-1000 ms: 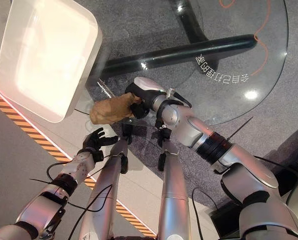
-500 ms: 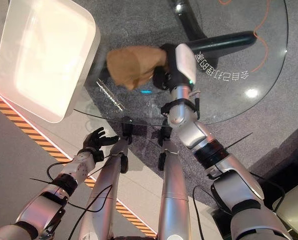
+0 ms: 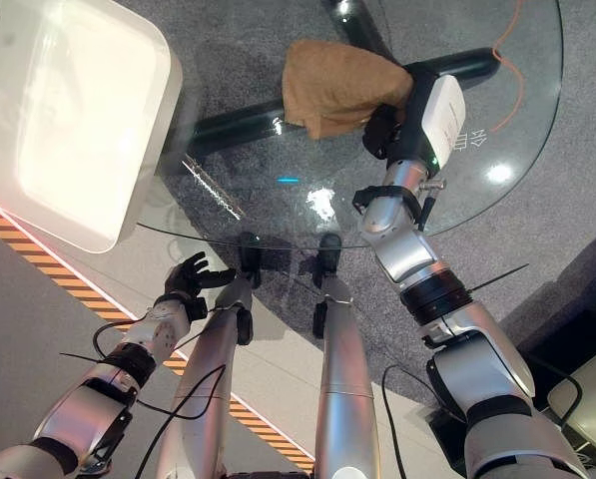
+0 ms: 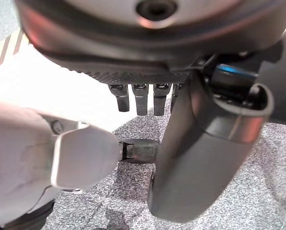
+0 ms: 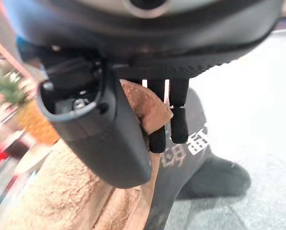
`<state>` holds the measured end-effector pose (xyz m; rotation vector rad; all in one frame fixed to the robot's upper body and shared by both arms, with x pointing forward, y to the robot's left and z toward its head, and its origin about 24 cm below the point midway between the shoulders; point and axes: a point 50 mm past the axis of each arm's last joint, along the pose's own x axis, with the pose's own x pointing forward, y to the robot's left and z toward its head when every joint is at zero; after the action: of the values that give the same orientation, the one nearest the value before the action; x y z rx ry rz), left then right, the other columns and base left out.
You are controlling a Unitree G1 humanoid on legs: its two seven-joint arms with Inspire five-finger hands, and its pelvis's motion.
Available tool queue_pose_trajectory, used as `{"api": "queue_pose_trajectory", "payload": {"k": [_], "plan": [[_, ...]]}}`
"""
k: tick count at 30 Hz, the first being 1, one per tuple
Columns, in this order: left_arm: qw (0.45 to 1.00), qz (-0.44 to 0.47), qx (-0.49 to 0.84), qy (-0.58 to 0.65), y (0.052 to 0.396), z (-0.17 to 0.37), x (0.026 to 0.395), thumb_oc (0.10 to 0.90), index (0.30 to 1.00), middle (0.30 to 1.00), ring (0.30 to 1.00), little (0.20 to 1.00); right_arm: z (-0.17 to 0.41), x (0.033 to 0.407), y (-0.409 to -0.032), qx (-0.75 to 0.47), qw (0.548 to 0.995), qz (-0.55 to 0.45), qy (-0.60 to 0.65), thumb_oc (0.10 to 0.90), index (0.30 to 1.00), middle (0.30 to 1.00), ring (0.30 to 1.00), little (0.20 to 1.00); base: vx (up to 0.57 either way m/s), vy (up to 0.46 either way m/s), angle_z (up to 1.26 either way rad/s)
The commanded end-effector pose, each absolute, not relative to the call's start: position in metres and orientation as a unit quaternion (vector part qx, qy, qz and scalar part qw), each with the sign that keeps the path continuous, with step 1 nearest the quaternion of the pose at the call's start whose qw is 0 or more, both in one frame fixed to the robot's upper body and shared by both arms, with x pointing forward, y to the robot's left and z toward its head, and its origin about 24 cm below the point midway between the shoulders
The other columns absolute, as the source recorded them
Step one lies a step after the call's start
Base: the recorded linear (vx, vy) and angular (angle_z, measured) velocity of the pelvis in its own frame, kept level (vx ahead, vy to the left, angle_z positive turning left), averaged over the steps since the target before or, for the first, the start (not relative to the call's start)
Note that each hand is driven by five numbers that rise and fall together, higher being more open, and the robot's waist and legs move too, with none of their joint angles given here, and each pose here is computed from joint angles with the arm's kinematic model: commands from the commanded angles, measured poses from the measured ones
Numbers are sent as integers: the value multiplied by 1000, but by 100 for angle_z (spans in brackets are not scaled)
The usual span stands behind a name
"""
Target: Wipe the table with a cloth and put it in the basket.
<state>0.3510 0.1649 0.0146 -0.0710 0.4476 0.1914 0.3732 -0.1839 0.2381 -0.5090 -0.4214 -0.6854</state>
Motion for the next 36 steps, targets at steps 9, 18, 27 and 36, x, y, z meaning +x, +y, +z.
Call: {"api": "queue_pose_trajectory", "payload": {"k": [9,18,27,36], "plan": [[959,131,-58,246,170,-14,328,800,900,900,900,900,278,327,-265,-19,762,-566,-314,100,300,300,300,200,0,1,-2],[960,127,-61,241,165,-12,327,800,900,900,900,900,291,327,-250,-34,801,-488,-345,100,300,300,300,200,-3,6,-5],[961,122,-62,242,160,-12,329,800,900,900,900,900,305,338,-186,-145,865,-289,-384,100,300,300,300,200,0,0,0],[962,116,-61,238,155,-9,332,800,900,900,900,900,296,340,-128,-239,885,-121,-380,100,300,300,300,200,-1,8,3]]}}
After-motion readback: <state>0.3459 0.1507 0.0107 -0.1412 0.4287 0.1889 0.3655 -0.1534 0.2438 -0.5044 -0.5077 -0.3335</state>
